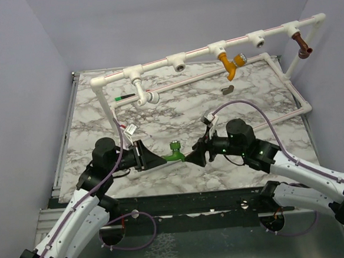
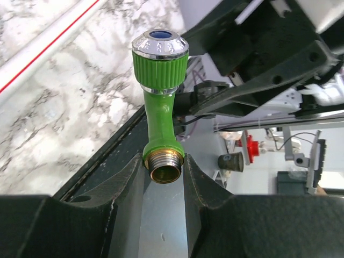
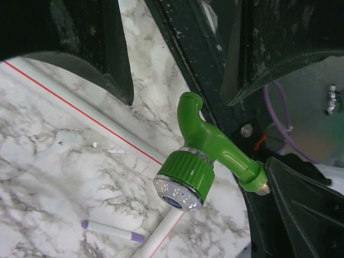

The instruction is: Install the water faucets

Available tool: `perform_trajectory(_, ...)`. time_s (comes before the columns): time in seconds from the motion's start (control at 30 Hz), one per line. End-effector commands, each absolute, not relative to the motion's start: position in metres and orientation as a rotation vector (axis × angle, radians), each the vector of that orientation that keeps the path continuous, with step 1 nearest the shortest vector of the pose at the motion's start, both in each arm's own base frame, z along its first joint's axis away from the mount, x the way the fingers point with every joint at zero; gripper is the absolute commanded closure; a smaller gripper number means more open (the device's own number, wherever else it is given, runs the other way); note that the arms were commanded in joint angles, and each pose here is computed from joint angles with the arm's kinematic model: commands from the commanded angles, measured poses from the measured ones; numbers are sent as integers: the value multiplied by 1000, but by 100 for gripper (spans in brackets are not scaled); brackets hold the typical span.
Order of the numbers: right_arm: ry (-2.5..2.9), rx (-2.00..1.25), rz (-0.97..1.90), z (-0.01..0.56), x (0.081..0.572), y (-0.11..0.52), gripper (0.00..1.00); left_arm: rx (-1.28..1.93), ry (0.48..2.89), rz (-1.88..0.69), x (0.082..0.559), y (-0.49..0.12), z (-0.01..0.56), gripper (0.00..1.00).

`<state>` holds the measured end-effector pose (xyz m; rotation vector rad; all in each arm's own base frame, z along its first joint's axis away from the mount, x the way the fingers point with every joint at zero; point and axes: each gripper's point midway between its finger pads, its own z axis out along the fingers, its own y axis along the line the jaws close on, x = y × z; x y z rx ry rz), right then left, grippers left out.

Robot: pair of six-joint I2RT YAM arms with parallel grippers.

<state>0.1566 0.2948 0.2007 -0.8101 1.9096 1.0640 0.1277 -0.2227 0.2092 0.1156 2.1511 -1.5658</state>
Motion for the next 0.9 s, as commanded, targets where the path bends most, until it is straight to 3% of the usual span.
perform_trajectory(0.0, 1842, -710, 1433, 235, 140, 305, 29, 173, 1977, -1717, 123, -231, 244, 100)
perform_trajectory(0.4, 1662, -624, 1862, 276, 123, 316, 30, 223, 1816, -1863, 111, -232, 271, 100)
perform_trajectory(0.87, 1635, -597, 1923, 278, 123, 318, 46, 239, 1786, -1872, 112, -233, 277, 100)
